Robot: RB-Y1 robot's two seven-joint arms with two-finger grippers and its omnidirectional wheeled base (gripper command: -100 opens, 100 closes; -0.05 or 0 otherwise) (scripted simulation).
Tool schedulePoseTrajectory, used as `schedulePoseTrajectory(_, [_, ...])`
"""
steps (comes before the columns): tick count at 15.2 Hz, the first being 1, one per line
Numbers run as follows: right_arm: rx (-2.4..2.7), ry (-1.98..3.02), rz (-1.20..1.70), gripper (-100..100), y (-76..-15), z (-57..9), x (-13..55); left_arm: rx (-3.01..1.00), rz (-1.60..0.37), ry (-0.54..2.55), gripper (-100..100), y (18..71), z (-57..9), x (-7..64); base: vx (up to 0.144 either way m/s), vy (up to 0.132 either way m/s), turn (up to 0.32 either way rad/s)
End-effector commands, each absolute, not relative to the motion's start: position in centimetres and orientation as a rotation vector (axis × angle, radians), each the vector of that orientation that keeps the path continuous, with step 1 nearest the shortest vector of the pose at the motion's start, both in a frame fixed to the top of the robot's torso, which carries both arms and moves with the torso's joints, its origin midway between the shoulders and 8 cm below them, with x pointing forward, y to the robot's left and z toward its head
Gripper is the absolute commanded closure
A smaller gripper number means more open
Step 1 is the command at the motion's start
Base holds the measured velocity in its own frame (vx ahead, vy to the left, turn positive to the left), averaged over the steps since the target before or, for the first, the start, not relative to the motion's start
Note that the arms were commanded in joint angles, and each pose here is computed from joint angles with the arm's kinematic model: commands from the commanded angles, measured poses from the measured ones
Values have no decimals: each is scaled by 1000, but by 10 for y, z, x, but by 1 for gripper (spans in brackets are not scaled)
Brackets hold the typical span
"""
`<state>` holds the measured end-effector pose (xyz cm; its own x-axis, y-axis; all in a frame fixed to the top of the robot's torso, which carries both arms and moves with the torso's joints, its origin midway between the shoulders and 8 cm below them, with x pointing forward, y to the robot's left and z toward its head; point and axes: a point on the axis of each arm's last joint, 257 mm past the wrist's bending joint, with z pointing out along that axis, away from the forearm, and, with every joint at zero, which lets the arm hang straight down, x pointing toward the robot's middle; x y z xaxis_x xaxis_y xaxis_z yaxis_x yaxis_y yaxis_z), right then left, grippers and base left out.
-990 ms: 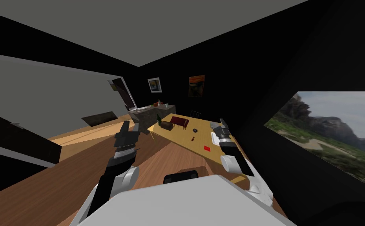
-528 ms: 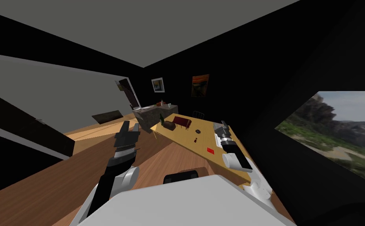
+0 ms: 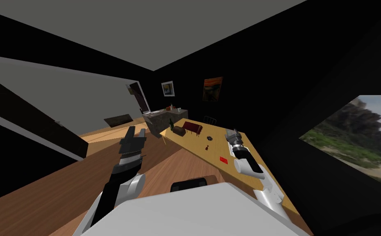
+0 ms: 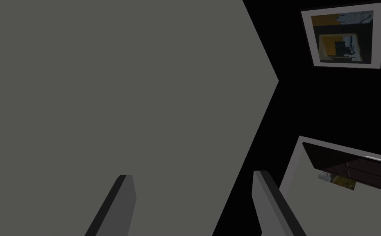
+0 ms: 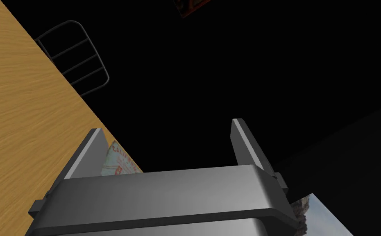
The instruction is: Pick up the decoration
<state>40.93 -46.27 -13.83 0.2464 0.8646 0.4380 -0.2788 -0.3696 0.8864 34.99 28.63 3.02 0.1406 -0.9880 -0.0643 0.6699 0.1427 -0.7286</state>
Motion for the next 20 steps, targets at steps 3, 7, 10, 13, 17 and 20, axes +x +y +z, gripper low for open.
schedulePoseTrajectory(3, [1620, 478, 1321, -100, -504, -173, 406, -626, -1317, 630, 0, 286, 30, 350, 31, 38, 123])
schedulePoseTrajectory(7, [1744, 390, 1309, -100, -523, -200, 402, -626, -1317, 630, 0, 286, 30, 350, 36, 34, 83])
schedulePoseTrajectory(10, [1833, 311, 1289, -100, -540, -220, 396, -626, -1317, 630, 0, 286, 30, 350, 32, 28, 84])
schedulePoseTrajectory(13, [1920, 222, 1267, -100, -556, -241, 389, -626, -1317, 630, 0, 286, 30, 350, 28, 25, 96])
schedulePoseTrajectory(17, [2005, 122, 1245, -100, -571, -263, 381, -626, -1317, 630, 0, 286, 30, 350, 31, 26, 76])
schedulePoseTrajectory(20, [2085, 19, 1217, -100, -583, -285, 371, -626, -1317, 630, 0, 286, 30, 350, 30, 26, 78])
